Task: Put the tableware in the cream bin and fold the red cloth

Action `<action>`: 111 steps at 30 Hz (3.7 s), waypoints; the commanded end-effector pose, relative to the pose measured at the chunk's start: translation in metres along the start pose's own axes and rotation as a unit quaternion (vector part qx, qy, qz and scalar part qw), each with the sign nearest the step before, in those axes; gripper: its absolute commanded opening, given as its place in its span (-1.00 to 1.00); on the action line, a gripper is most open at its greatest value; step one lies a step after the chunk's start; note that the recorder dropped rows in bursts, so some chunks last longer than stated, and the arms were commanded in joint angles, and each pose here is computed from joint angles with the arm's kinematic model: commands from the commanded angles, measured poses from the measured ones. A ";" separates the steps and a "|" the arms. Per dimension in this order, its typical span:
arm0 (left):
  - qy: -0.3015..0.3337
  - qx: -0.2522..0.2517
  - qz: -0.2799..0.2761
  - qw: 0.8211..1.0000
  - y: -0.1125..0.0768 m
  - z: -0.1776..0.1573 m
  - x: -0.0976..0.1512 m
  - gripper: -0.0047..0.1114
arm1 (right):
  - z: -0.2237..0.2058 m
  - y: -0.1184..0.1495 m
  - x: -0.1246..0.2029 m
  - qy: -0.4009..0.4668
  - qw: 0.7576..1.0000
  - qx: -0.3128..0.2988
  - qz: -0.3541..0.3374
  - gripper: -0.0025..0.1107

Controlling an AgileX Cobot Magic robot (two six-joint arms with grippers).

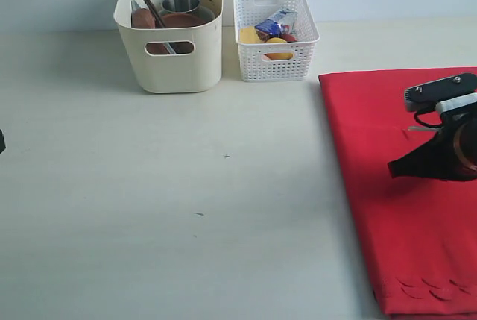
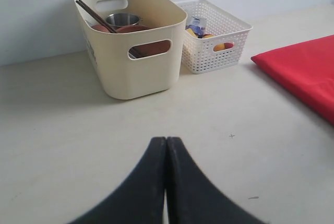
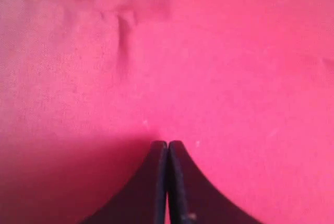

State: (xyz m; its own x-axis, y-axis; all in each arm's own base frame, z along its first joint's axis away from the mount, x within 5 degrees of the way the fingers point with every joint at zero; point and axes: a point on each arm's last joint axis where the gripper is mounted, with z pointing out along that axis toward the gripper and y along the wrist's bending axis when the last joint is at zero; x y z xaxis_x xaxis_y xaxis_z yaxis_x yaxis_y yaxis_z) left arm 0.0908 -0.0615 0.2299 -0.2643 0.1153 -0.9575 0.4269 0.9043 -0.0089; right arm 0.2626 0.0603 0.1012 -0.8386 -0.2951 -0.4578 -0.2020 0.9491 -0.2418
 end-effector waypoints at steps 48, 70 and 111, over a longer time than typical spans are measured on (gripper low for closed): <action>0.000 0.038 0.018 0.999 -0.006 -0.001 0.001 -0.90 | 0.043 -0.004 -0.028 0.028 0.998 0.047 -0.006 -0.96; -0.001 0.023 0.029 0.999 -0.004 -0.001 0.000 -0.90 | 0.077 -0.001 -0.114 -0.071 0.995 0.061 -0.019 -0.96; -0.068 -0.083 0.018 0.994 0.031 -0.016 0.004 -0.90 | -0.191 -0.061 -0.077 -0.316 0.931 -0.008 0.182 -0.96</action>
State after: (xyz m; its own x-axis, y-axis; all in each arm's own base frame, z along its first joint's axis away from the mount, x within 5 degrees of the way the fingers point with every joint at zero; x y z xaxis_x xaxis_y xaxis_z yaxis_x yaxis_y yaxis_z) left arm 0.0915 -0.0402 0.2271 -0.1928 0.1423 -0.9709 0.3483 0.9349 0.0679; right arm 0.2444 0.0471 0.3137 -0.3938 0.0480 -0.9180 0.0282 0.9988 0.0401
